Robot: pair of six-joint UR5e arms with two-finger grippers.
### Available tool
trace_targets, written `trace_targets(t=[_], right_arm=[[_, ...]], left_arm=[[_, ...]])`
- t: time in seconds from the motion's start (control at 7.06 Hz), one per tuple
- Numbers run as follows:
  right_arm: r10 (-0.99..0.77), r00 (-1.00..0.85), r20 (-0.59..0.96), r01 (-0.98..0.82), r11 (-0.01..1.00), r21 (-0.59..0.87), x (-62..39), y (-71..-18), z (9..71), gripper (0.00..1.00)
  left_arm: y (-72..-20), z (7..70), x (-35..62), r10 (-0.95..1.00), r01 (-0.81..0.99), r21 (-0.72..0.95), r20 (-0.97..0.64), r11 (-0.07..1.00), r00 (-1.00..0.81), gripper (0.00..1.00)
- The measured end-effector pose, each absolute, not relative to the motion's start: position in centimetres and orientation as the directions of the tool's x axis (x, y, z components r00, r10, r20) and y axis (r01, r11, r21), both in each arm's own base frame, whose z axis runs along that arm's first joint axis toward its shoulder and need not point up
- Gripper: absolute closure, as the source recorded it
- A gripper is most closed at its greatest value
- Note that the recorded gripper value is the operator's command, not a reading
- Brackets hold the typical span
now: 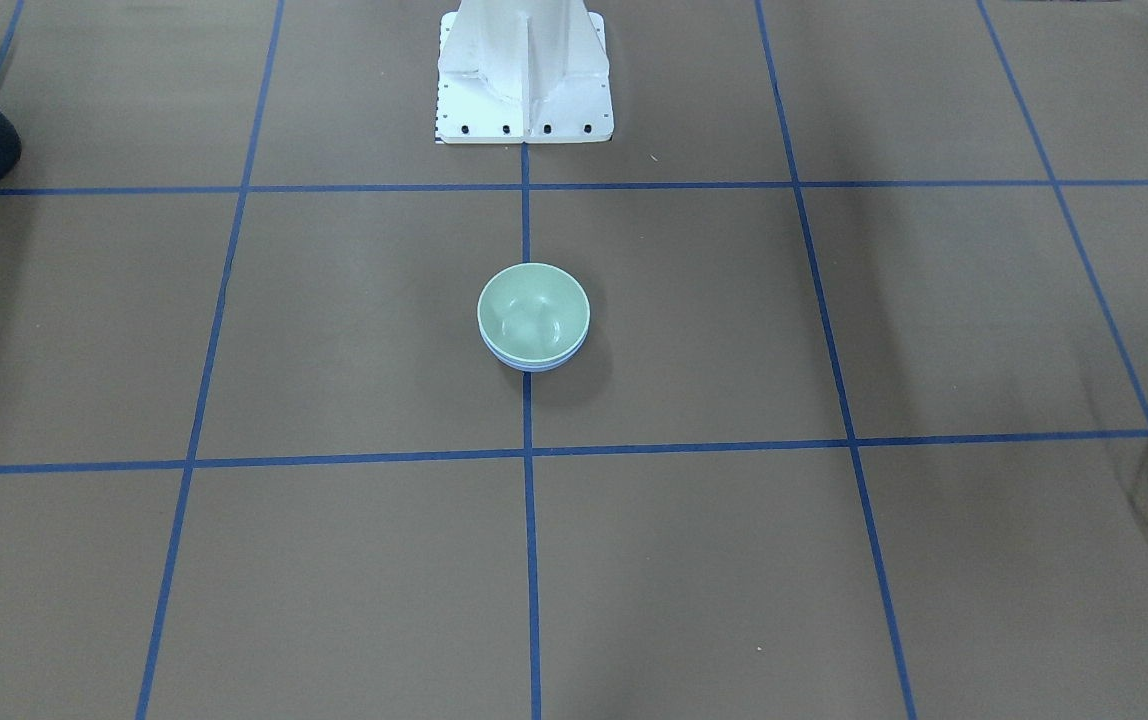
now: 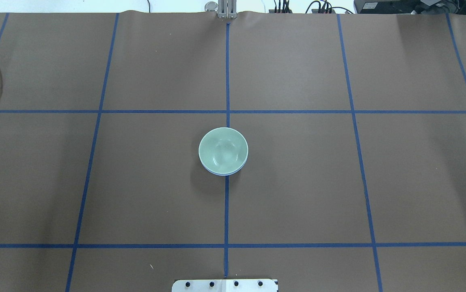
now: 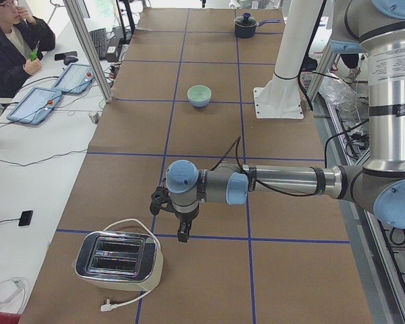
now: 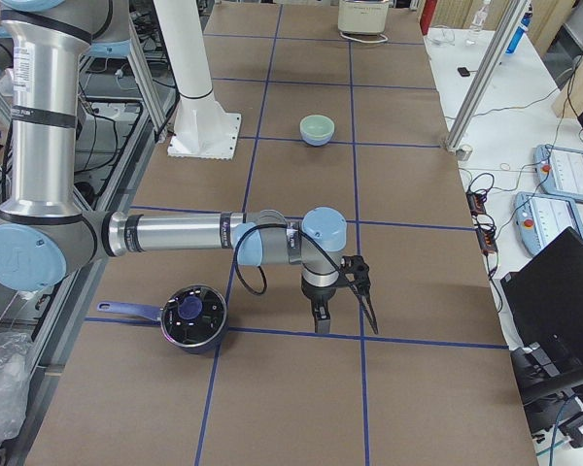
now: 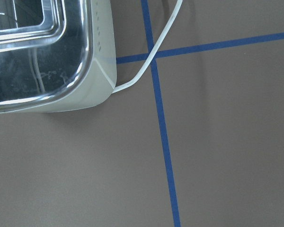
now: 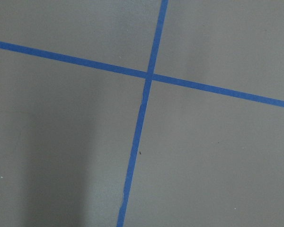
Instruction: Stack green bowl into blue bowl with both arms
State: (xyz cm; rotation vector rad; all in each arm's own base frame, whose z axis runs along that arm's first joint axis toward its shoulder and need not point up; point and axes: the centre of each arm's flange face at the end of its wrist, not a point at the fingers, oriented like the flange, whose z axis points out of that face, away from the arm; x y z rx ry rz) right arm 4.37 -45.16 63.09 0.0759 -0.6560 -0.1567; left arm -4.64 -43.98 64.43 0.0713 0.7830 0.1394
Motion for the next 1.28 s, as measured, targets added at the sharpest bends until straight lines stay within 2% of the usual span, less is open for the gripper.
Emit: trace_targets(t=[1.28], right_arm=[[-0.164, 0.777, 0.608, 0.118, 0.986, 0.115, 4.26, -45.23, 63.18, 0.0]], left_arm=[[-43.66, 64.57, -5.35, 0.137, -0.082, 0.112, -0.697, 0.99, 0.704, 0.02]])
